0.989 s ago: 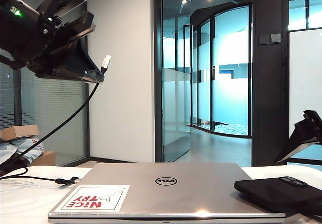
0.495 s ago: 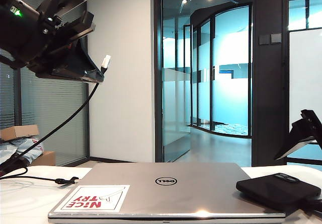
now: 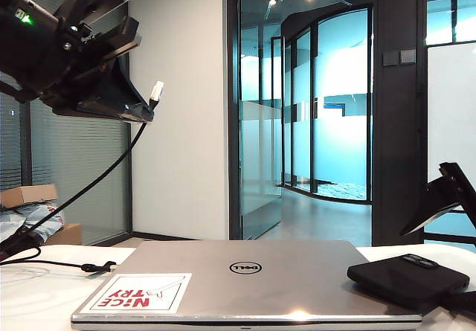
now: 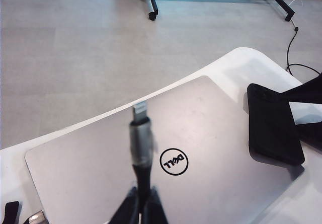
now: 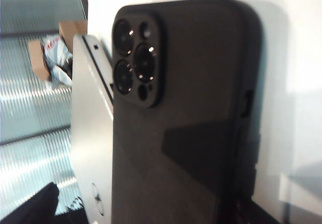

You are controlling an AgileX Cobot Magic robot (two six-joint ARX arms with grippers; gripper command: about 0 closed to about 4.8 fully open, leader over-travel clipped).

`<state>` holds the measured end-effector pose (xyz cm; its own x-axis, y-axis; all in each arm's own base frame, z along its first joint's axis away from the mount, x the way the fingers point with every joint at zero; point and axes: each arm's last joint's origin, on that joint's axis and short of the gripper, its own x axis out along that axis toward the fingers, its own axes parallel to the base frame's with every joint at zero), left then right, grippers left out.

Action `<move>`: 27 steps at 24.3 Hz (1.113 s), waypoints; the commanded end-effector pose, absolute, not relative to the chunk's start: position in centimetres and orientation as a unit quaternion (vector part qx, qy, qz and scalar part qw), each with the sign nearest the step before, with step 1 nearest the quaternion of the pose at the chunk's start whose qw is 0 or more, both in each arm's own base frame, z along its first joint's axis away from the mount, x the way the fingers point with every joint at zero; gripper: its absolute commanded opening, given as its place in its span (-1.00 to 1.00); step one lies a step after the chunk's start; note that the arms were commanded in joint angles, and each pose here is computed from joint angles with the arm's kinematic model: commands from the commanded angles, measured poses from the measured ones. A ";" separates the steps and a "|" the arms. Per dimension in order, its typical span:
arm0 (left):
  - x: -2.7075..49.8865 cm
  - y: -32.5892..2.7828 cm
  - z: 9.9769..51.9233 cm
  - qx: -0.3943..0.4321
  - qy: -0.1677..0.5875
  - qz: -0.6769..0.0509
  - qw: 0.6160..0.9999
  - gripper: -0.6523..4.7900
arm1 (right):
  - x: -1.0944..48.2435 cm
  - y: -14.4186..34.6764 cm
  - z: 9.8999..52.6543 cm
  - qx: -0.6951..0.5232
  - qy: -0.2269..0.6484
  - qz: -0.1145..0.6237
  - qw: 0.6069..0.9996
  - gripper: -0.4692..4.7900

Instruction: Pick up the charging cable and the phone, plug the charging cable into the charging port on the phone, and finally place them back on the table.

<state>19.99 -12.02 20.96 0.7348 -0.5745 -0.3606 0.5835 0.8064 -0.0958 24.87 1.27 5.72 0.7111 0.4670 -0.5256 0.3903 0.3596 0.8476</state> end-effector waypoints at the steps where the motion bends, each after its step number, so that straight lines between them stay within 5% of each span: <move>1: 20.0 -12.1 21.3 0.011 0.177 -0.314 0.933 -0.78 | 24.5 1.3 5.2 0.546 0.399 0.024 0.737 0.85; 4: 20.0 -12.1 21.3 0.011 0.177 -0.314 0.933 -0.78 | 24.5 1.3 5.2 0.546 0.399 0.023 0.737 0.82; 9: 20.0 -12.1 21.3 0.011 0.177 -0.314 0.933 -0.78 | 24.5 1.3 5.2 0.546 0.399 0.023 0.737 0.03; 13: 20.0 -12.1 21.3 0.011 0.177 -0.314 0.933 -0.78 | 24.5 1.3 5.2 0.545 0.399 0.023 0.737 -0.05; 18: 20.0 -12.1 21.3 0.011 0.177 -0.314 0.933 -0.78 | 24.5 1.3 5.2 0.545 0.398 0.023 0.737 -0.85; 21: 20.0 -12.1 21.3 0.011 0.177 -0.314 0.933 -0.78 | 24.5 1.3 5.3 0.546 0.396 0.027 0.738 -0.85; 27: 20.0 -12.1 21.3 0.011 0.177 -0.314 0.933 -0.78 | 25.7 1.5 10.1 0.531 0.285 0.151 0.784 -0.85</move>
